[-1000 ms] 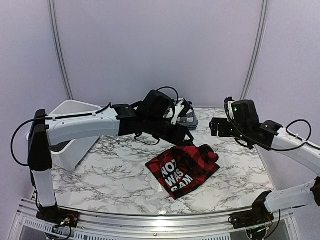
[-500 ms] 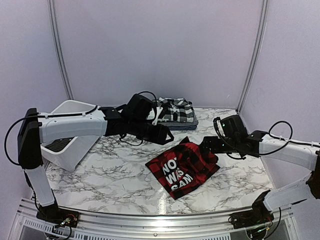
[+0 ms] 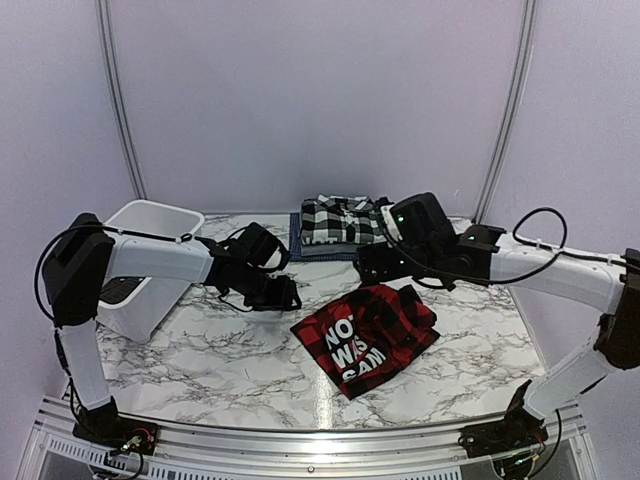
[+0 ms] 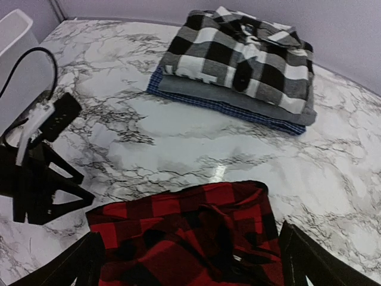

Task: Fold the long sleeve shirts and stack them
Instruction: Flatten out the crumpled shirt at the center of the board.

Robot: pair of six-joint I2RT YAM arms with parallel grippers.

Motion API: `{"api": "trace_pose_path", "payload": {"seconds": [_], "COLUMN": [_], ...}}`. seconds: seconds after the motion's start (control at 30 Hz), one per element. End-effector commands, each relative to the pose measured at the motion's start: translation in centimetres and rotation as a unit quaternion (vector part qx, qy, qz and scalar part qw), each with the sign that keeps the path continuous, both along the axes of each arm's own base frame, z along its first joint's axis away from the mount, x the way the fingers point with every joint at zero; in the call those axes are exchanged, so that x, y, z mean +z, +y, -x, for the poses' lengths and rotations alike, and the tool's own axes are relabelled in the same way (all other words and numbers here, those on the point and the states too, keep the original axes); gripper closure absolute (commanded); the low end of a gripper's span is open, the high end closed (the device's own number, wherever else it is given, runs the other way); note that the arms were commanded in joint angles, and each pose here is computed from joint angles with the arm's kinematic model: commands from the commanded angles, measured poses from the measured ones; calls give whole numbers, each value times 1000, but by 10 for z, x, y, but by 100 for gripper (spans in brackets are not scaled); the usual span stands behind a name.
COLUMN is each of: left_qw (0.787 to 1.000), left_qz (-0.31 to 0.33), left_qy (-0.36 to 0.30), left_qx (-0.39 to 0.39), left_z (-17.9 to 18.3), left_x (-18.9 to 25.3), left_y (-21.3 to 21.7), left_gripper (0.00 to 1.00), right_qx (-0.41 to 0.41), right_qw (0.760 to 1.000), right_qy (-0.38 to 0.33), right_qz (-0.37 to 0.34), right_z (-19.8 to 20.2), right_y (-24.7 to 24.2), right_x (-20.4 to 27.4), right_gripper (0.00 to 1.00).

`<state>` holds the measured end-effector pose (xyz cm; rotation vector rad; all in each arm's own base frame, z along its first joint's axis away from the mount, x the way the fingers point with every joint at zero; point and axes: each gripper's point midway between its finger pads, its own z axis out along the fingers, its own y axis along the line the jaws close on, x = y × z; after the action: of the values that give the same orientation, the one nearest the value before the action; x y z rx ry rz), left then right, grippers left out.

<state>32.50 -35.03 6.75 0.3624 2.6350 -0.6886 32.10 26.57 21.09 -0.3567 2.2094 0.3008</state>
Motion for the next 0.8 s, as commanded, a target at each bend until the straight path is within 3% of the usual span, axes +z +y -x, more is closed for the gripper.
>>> {"api": "trace_pose_path", "payload": {"seconds": [0.0, 0.27, 0.57, 0.77], "left_qw": [999, 998, 994, 994], "left_qz": [-3, -10, -15, -5], "left_qy": [21, 51, 68, 73], "left_qx": [-30, -47, -82, -86], "left_z": [12, 18, 36, 37], "left_x": [-19, -44, -60, -59], "left_y": [-8, -14, -33, -48], "left_gripper": [46, 45, 42, 63], "right_qx": [50, 94, 23, -14], "right_qw": [995, 981, 964, 969], "right_qy": [-2, 33, 80, 88], "right_qz": [87, 166, 254, 230], "right_z": [12, 35, 51, 52], "right_y": [50, 98, 34, 7], "right_x": [-17, -71, -127, -123], "right_gripper": [2, 7, 15, 34]}}
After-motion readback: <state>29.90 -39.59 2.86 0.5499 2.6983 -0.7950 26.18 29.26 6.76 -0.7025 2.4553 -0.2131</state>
